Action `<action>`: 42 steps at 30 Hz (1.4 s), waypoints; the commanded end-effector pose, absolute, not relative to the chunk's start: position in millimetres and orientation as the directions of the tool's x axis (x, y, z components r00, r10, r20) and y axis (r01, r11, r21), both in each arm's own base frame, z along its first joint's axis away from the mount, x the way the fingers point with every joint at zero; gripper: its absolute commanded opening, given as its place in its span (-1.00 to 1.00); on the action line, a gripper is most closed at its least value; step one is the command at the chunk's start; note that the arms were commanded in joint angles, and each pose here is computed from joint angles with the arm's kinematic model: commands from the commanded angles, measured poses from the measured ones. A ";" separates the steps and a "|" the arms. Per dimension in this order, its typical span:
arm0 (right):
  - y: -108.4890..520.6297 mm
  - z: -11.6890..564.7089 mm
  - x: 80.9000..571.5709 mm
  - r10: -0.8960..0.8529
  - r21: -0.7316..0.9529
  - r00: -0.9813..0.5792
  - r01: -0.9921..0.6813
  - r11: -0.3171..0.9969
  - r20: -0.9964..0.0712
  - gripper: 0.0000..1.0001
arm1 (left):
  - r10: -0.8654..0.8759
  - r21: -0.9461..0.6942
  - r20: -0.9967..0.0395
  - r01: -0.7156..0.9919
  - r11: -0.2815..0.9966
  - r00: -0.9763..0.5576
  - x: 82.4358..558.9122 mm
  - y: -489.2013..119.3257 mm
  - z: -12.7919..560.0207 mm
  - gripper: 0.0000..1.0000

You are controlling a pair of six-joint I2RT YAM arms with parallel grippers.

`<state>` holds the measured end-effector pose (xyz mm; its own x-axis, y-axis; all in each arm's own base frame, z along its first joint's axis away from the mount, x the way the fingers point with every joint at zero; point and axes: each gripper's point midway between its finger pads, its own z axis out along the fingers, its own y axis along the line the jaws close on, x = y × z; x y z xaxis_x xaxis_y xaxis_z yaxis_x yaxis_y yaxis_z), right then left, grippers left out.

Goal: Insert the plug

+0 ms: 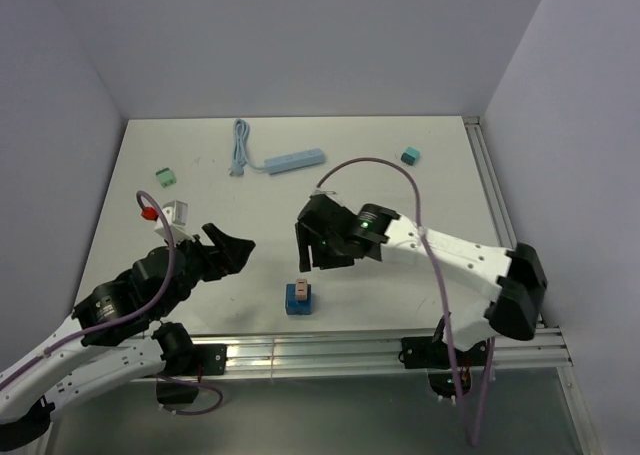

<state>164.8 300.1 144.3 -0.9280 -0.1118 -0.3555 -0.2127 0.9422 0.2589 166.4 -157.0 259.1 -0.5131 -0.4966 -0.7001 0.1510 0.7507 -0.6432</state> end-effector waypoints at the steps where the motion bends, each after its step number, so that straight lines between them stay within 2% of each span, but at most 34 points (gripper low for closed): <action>1: 306.1 173.1 185.3 0.022 0.379 -0.856 -0.205 0.902 -0.517 0.47 | -0.513 -0.651 -0.698 0.145 0.745 -0.500 170.2 -159.0 273.4 0.73; 4: 291.9 197.6 197.9 0.127 0.429 -0.769 -0.205 0.880 -0.627 0.47 | -0.502 -0.634 -0.710 0.139 0.761 -0.493 174.6 -161.1 274.7 0.73; 6: 283.5 208.9 199.3 0.162 0.454 -0.731 -0.220 0.863 -0.663 0.55 | -0.499 -0.631 -0.711 0.135 0.764 -0.495 176.5 -163.2 279.5 0.72; 9: 280.1 226.7 209.7 0.200 0.477 -0.693 -0.231 0.848 -0.692 0.57 | -0.490 -0.633 -0.706 0.147 0.760 -0.511 175.1 -168.4 283.1 0.71; 16: 224.4 248.8 284.5 0.279 0.381 -0.602 -0.045 0.923 -0.748 0.52 | -0.484 -0.652 -0.686 0.163 0.741 -0.544 171.1 -177.2 275.9 0.69; 23: 167.1 272.5 377.9 0.408 0.341 -0.450 0.226 0.912 -0.794 0.49 | -0.479 -0.685 -0.654 0.190 0.703 -0.586 164.0 -188.4 262.3 0.67; 28: 136.1 243.8 447.2 0.395 0.227 -0.411 0.399 0.888 -0.821 0.49 | -0.470 -0.675 -0.672 0.212 0.706 -0.573 163.8 -186.5 267.7 0.67; 32: 123.3 241.6 496.1 0.367 0.177 -0.364 0.460 0.870 -0.856 0.49 | -0.465 -0.672 -0.687 0.246 0.698 -0.559 163.9 -188.4 275.2 0.66; 35: 110.7 207.5 527.4 0.342 0.109 -0.400 0.503 0.858 -0.850 0.49 | -0.455 -0.677 -0.688 0.273 0.684 -0.566 163.2 -195.5 275.8 0.65; 42: 65.7 160.2 559.4 0.350 0.030 -0.445 0.583 0.812 -0.824 0.53 | -0.406 -0.654 -0.704 0.309 0.690 -0.583 164.6 -208.8 264.5 0.65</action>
<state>550.5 98.0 145.5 -0.4912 0.3475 -0.7988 0.5173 0.8541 0.0534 163.3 -197.8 259.7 -0.5889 -0.4301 -0.6843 0.2559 0.7040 -0.6626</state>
